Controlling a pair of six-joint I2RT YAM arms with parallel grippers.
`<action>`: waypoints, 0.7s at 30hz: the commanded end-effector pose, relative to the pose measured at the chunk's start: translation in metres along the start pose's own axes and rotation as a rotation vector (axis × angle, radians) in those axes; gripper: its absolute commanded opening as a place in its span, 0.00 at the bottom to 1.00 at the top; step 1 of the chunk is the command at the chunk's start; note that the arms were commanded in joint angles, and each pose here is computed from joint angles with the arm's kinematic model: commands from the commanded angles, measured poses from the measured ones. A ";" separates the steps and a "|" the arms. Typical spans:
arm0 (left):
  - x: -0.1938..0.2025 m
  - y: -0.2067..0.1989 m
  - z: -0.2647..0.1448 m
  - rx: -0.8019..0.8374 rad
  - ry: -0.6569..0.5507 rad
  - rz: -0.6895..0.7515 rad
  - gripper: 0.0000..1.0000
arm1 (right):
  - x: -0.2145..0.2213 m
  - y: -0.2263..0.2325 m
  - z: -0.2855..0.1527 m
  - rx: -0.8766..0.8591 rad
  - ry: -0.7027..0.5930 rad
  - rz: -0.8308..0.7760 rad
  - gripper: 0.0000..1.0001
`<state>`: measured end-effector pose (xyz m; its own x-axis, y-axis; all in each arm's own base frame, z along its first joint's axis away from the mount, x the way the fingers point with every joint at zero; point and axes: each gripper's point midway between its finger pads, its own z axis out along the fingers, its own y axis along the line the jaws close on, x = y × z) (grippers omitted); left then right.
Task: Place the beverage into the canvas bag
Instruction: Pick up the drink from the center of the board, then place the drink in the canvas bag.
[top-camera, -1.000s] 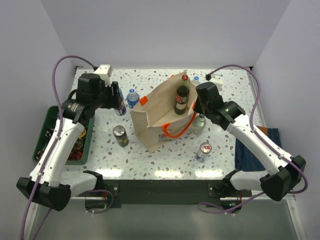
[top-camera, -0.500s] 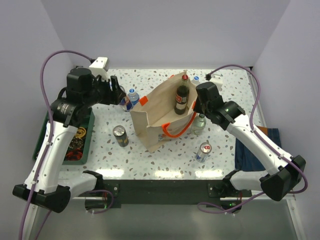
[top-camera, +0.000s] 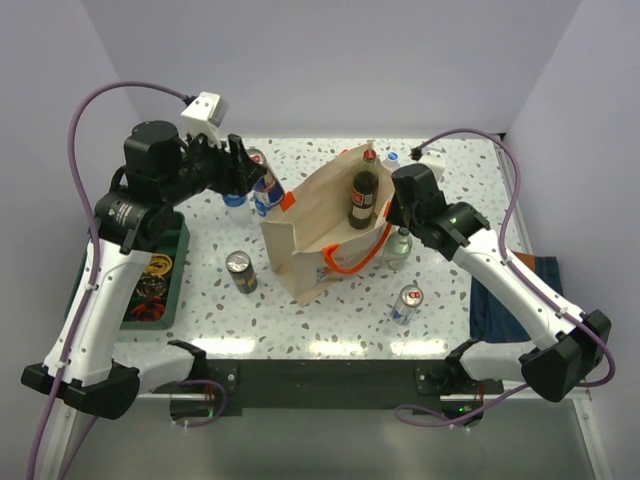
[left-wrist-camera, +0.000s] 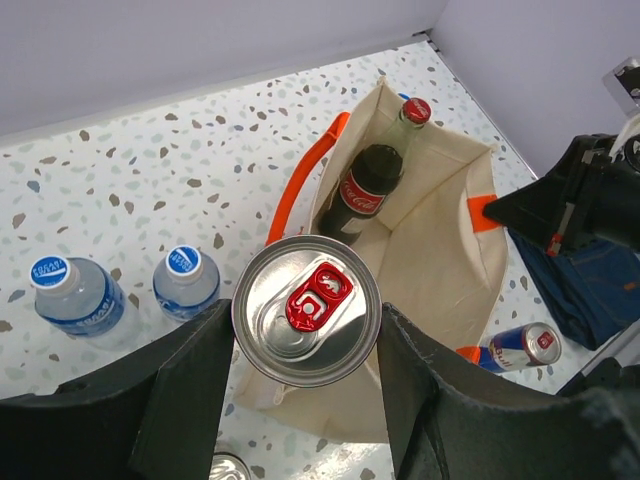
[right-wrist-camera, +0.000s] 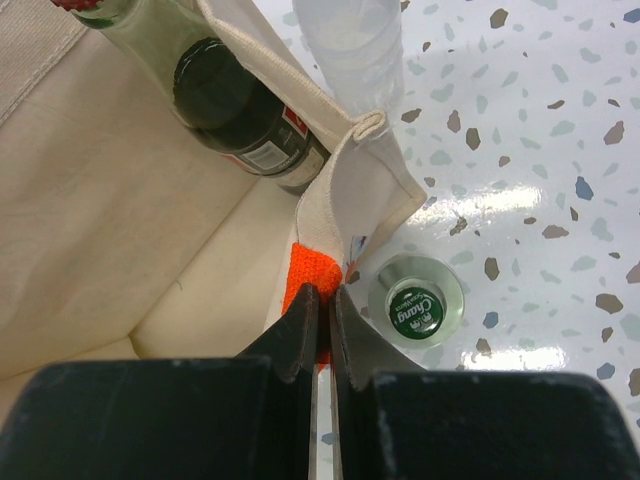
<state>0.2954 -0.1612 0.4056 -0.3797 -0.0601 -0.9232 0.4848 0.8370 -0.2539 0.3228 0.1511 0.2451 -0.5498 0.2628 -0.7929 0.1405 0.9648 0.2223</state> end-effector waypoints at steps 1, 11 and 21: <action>-0.060 -0.026 -0.013 0.102 -0.217 0.080 0.00 | 0.009 0.001 0.007 0.008 0.019 -0.007 0.00; -0.045 -0.048 0.021 0.255 -0.198 0.021 0.00 | 0.006 -0.002 0.005 0.015 0.009 -0.006 0.00; -0.017 -0.064 0.066 0.267 -0.139 0.010 0.00 | 0.002 -0.003 0.000 0.017 0.001 0.000 0.00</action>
<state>0.3149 -0.2346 0.3795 -0.3938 -0.0498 -0.9178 0.6442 0.6973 -0.3143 0.3229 0.1506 0.2452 -0.5483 0.2632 -0.7938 0.1427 0.9647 0.2212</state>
